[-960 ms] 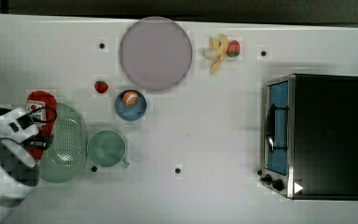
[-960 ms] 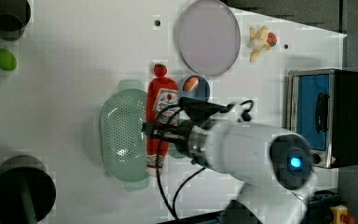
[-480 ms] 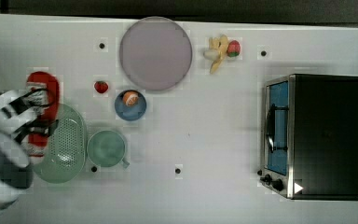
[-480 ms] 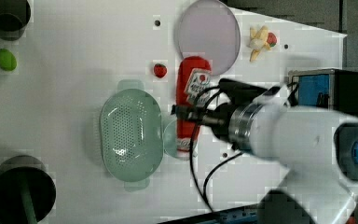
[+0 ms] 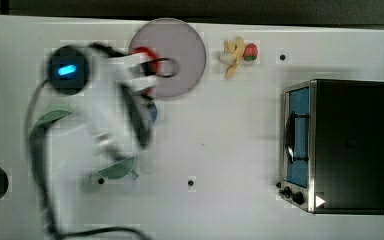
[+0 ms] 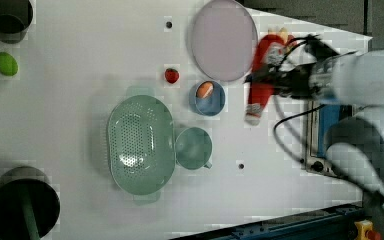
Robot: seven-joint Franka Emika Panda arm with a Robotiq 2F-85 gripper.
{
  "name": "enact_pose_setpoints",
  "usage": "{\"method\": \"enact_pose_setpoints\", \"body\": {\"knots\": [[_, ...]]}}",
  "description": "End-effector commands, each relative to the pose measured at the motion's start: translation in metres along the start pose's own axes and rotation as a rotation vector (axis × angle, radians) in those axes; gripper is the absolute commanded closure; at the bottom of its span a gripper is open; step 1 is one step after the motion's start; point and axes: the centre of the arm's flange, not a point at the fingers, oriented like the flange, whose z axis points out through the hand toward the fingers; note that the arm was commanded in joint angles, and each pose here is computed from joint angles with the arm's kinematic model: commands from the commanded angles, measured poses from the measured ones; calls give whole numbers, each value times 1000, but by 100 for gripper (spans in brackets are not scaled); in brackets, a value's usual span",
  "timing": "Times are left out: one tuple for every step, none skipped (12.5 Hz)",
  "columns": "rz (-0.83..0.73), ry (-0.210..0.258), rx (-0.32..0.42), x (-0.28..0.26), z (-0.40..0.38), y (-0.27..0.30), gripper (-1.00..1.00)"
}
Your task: Pick ketchup from strainer and place it on the table
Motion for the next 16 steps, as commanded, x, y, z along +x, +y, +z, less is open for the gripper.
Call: {"method": "enact_pose_setpoints", "body": {"knots": [[-39, 18, -22, 48, -4, 72, -21], [-73, 12, -32, 55, 1, 89, -21], [-100, 6, -38, 59, 7, 104, -21], [-118, 1, -44, 61, 14, 118, -21], [-121, 6, -43, 60, 22, 130, -21], [-115, 19, -36, 55, 33, 140, -21], [-110, 31, -26, 49, 46, 146, -21], [-109, 34, -17, 41, 61, 151, -21], [-108, 25, -13, 32, 77, 156, -21], [-107, 3, -17, 22, 92, 161, -21], [-105, -28, -26, 13, 106, 167, -21], [-104, -58, -33, 5, 119, 170, -21], [-102, -82, -35, -1, 131, 174, -21], [-102, -98, -32, -5, 142, 175, -21], [-102, -118, -31, -10, 153, 175, -21], [-103, -132, -27, -13, 163, 175, -27]]}}
